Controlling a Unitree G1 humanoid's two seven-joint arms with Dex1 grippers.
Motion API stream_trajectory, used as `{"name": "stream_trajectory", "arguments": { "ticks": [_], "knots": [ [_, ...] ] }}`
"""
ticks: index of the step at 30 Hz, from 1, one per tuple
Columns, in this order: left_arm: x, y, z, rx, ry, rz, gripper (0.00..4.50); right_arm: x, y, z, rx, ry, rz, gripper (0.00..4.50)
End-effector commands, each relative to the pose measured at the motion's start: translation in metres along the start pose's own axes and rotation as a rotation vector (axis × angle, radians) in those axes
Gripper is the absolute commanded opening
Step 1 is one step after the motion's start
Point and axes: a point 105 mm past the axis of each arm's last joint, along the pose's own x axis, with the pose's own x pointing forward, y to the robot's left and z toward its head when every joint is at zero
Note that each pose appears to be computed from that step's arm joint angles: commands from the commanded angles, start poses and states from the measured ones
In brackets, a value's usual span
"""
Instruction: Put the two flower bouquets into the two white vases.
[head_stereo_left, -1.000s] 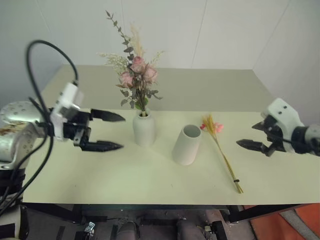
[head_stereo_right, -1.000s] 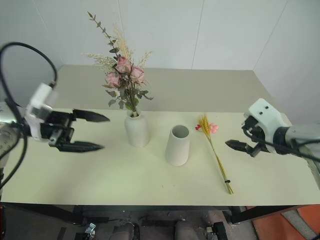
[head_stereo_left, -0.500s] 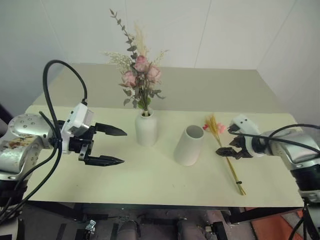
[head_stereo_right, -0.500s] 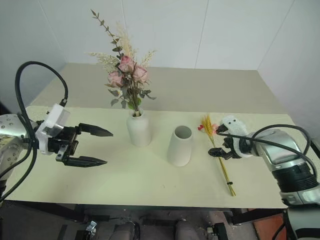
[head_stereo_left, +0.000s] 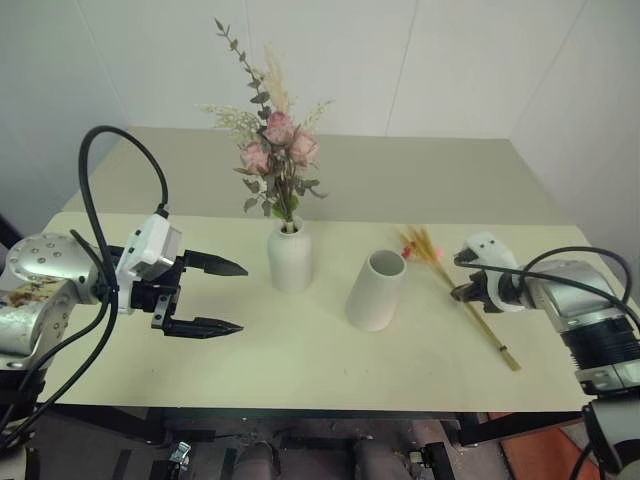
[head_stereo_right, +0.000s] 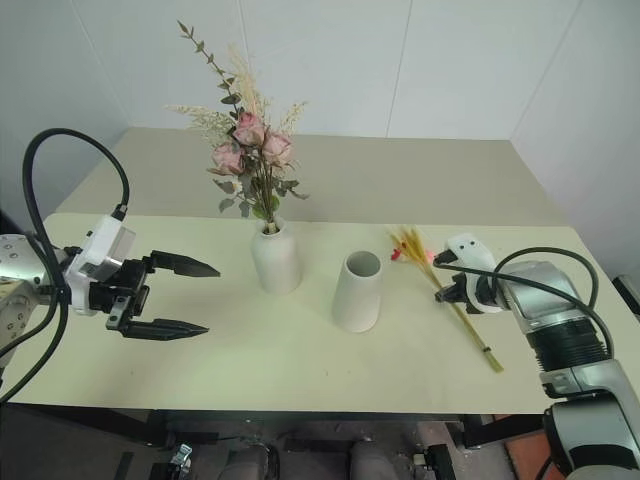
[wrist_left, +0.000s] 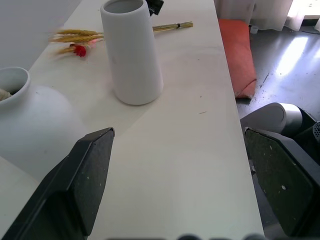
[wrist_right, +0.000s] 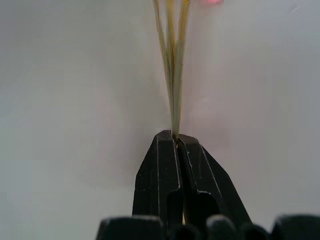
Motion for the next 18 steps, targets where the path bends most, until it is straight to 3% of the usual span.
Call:
{"name": "stream_trajectory", "arguments": {
  "ticks": [1, 3, 6, 8, 10, 18],
  "knots": [
    [-0.008, 0.003, 0.007, 0.04, -0.004, 0.042, 4.5, -0.038, -0.048, 0.067, -0.069, -0.481, -0.402, 0.02],
    [-0.007, 0.006, 0.005, 0.03, -0.009, 0.058, 4.5, -0.061, -0.059, 0.086, -0.085, -0.711, -0.587, 0.02],
    [-0.003, 0.007, 0.003, 0.019, -0.024, 0.067, 4.5, -0.084, -0.059, 0.098, 0.045, -0.923, -0.567, 0.02],
    [-0.001, 0.008, 0.003, 0.015, -0.03, 0.067, 4.5, -0.107, -0.042, 0.105, 0.222, -1.121, -0.279, 0.02],
    [0.002, 0.008, 0.001, 0.01, -0.021, 0.059, 4.5, -0.137, -0.029, 0.111, 0.294, -1.305, -0.131, 0.02],
    [0.002, 0.013, -0.003, 0.006, -0.011, 0.061, 4.5, -0.158, 0.025, 0.123, 0.233, -1.328, 0.128, 0.02]
  ]
}}
